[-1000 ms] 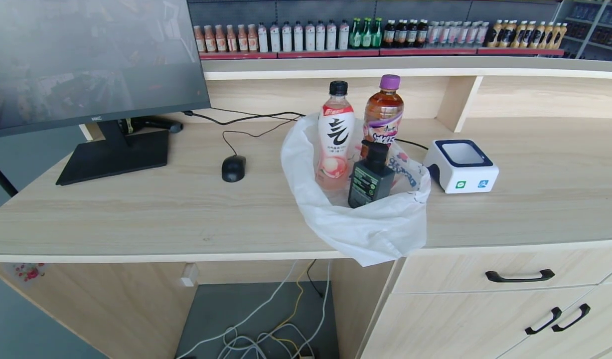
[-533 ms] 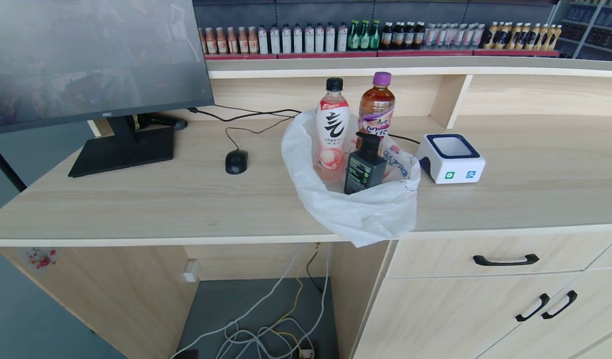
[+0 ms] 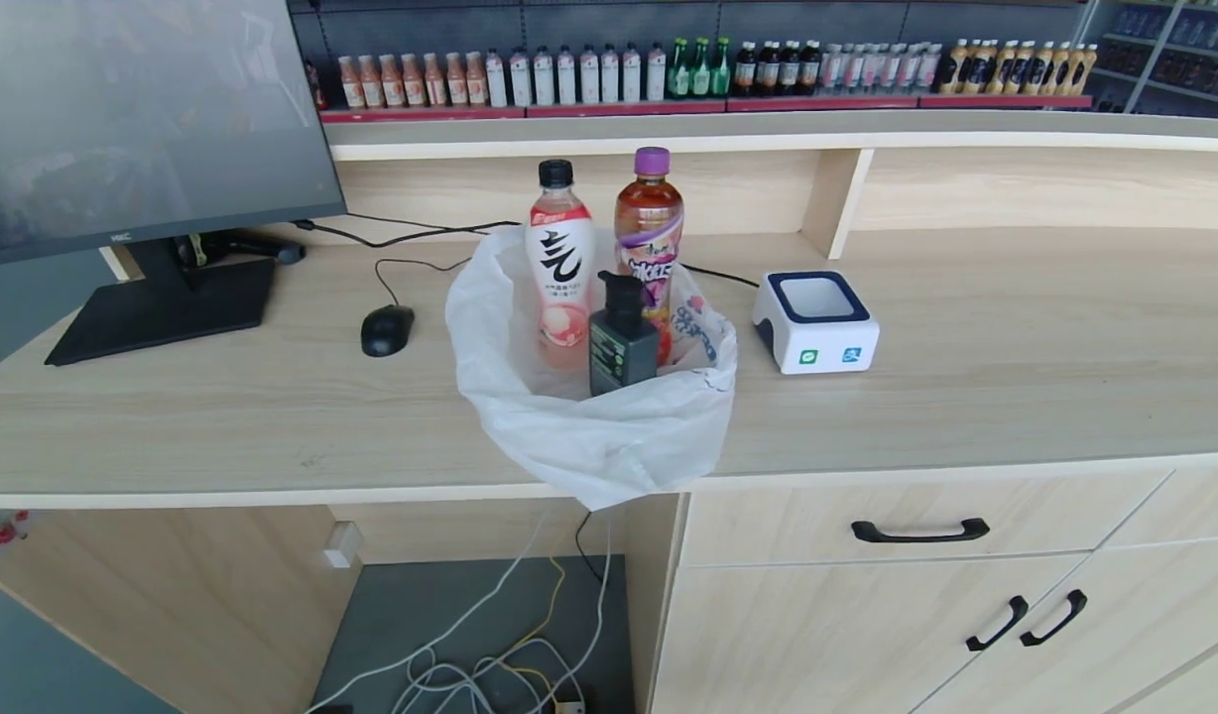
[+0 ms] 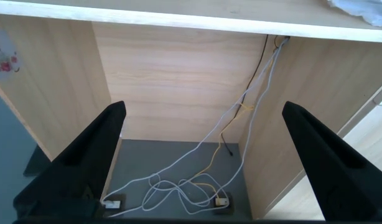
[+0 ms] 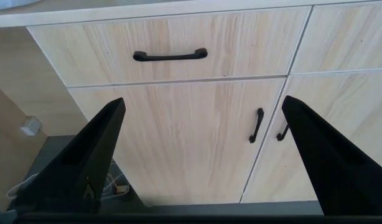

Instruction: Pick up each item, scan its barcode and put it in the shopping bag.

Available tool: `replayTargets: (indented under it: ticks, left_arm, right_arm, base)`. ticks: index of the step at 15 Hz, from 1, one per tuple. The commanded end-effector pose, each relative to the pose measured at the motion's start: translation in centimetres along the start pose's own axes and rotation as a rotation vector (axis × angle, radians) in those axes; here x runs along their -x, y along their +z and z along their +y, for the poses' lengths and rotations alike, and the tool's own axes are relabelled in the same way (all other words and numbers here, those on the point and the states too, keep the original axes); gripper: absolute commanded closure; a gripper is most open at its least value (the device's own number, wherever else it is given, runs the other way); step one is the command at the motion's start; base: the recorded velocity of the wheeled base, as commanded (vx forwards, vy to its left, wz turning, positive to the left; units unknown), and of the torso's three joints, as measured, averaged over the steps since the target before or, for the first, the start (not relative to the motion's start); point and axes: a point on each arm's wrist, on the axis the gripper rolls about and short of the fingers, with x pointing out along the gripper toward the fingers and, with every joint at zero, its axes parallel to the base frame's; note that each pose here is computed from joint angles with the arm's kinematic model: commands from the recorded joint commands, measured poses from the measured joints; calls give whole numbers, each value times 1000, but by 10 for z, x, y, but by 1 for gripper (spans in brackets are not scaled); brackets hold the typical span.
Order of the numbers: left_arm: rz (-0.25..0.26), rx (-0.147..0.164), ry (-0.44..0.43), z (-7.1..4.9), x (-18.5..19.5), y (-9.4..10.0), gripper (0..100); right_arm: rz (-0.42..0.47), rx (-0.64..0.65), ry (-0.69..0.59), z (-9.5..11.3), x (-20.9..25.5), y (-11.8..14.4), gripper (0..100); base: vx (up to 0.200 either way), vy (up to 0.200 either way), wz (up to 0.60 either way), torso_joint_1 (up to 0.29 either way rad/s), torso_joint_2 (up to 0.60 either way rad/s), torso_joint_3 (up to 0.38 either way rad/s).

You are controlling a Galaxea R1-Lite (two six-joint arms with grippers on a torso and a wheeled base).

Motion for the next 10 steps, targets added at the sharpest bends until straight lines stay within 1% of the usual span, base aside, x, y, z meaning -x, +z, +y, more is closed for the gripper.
replayTargets:
  ticks: [1,10]
  left_arm:
    - [-1,1,0,0,0,0,0]
    - [-1,2,0,0,0,0,0]
  right_arm:
    - [1,0,1,0,0,0,0]
    - [1,0,1,0,0,0,0]
  base:
    - [0,-200,0,-2,2,2]
    - [0,-200,0,1,3,3]
